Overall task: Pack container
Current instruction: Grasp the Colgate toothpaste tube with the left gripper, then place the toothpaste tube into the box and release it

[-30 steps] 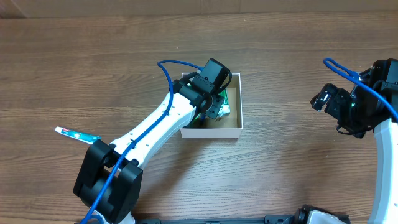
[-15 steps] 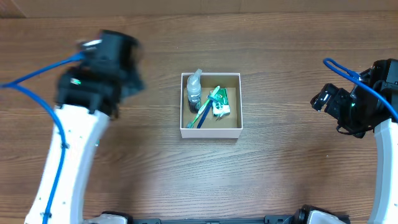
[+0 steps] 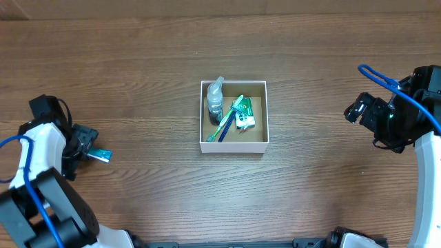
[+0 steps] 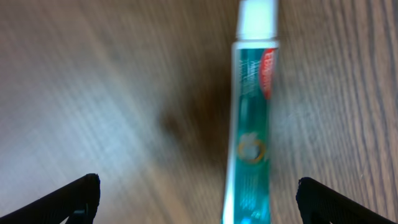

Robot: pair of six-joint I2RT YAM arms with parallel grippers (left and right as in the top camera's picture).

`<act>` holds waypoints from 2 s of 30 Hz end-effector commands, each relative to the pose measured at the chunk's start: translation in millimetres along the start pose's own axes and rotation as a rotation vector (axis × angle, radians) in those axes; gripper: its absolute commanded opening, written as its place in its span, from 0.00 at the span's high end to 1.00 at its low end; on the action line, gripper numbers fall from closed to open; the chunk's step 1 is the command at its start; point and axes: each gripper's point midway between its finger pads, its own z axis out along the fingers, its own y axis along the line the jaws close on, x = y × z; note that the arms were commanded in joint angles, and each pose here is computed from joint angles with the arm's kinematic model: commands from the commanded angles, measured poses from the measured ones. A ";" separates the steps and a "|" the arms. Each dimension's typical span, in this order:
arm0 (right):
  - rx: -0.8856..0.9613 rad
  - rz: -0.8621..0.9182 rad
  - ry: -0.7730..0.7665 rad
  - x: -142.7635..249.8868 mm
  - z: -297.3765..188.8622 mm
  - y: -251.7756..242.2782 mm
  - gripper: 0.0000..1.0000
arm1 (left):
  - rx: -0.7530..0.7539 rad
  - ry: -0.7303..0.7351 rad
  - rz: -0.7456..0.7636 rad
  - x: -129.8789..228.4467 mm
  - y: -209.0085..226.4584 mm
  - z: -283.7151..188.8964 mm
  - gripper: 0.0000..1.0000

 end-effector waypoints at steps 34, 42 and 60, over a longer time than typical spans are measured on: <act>-0.009 -0.010 -0.008 -1.1 -0.9 2.6 0.00 | 0.187 -0.030 0.320 -0.8 -77.7 -60.8 0.96; -0.009 -0.010 -0.008 -1.0 -0.9 2.6 0.00 | 0.570 -0.315 0.969 123.0 -181.7 -226.3 0.96; -0.009 -0.010 -0.007 -0.8 -0.9 2.5 0.00 | 0.728 -0.368 1.772 323.4 -220.9 -232.2 0.96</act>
